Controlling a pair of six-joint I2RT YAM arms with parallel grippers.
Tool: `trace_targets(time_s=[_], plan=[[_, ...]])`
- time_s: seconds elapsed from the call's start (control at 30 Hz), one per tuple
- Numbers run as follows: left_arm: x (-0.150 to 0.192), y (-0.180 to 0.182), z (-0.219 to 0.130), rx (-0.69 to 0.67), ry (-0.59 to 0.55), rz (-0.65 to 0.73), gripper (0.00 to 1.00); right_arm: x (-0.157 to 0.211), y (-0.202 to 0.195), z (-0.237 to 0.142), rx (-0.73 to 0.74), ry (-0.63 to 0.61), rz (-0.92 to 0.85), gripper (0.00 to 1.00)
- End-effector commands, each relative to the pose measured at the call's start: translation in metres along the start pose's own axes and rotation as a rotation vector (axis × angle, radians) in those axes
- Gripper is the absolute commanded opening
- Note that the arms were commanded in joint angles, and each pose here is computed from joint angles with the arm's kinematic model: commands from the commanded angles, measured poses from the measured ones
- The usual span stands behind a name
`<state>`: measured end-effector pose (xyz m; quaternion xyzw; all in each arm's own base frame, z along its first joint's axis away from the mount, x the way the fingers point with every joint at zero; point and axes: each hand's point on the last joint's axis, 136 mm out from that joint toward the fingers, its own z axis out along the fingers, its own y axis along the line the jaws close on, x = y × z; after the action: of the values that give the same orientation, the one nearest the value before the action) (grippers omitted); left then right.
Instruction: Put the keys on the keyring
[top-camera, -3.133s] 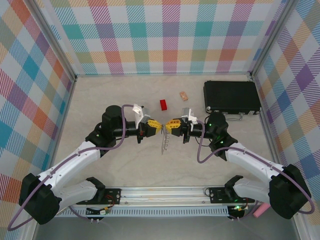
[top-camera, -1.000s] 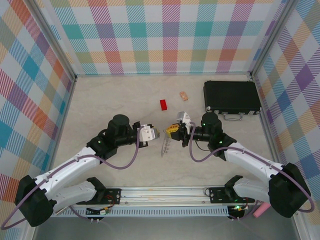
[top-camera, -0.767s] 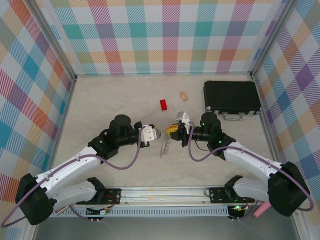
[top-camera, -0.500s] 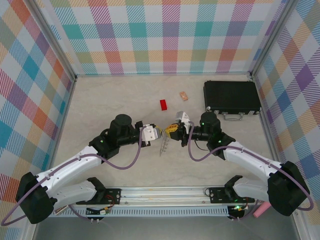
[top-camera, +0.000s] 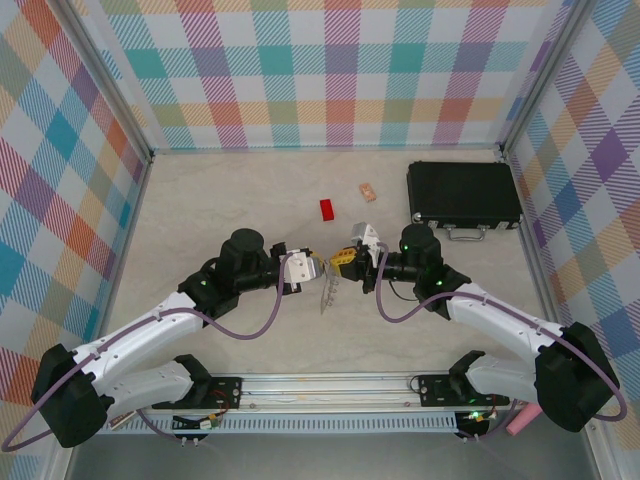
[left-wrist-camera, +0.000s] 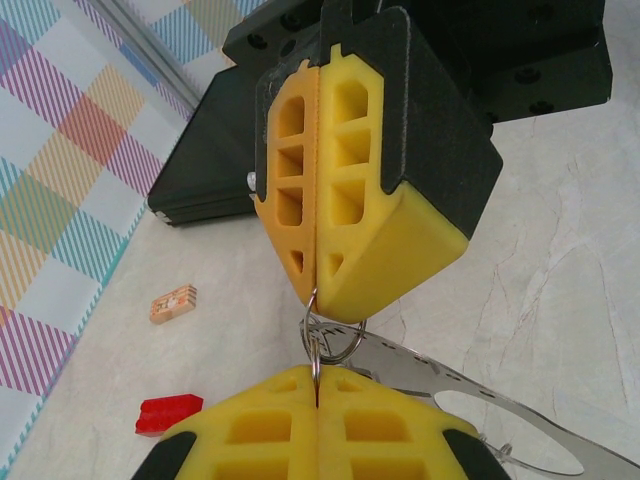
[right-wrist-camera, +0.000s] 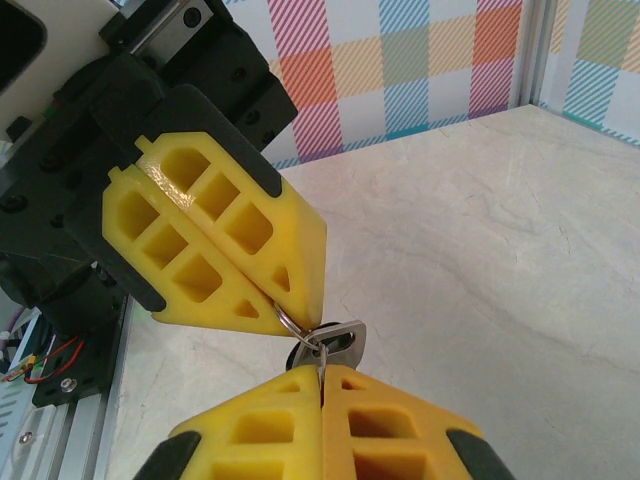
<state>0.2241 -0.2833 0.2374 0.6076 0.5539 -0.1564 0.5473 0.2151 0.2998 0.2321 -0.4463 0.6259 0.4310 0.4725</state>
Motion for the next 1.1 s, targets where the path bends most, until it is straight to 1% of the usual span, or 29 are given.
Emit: trace_targets(time_s=[0.0, 0.4, 0.57, 0.83, 1.0, 1.07], plan=[[-0.017, 0.007, -0.001, -0.022, -0.041, 0.043, 0.00, -0.019, 0.004, 0.002, -0.022, -0.041, -0.057, 0.00], [-0.013, 0.001, 0.003, 0.009, -0.025, 0.042, 0.00, -0.020, 0.008, 0.001, -0.041, -0.049, -0.064, 0.00], [-0.012, 0.004, 0.002, -0.006, -0.016, 0.035, 0.00, -0.019, 0.009, 0.002, -0.047, -0.048, -0.063, 0.00], [-0.011, 0.013, -0.003, -0.077, -0.019, 0.044, 0.00, -0.019, 0.008, 0.001, -0.035, -0.050, -0.065, 0.00], [-0.016, 0.012, -0.007, -0.076, -0.042, 0.054, 0.00, -0.019, 0.008, 0.002, -0.039, -0.045, -0.060, 0.00], [-0.018, 0.009, -0.007, -0.056, -0.047, 0.056, 0.00, -0.018, 0.008, 0.003, -0.040, -0.043, -0.060, 0.00]])
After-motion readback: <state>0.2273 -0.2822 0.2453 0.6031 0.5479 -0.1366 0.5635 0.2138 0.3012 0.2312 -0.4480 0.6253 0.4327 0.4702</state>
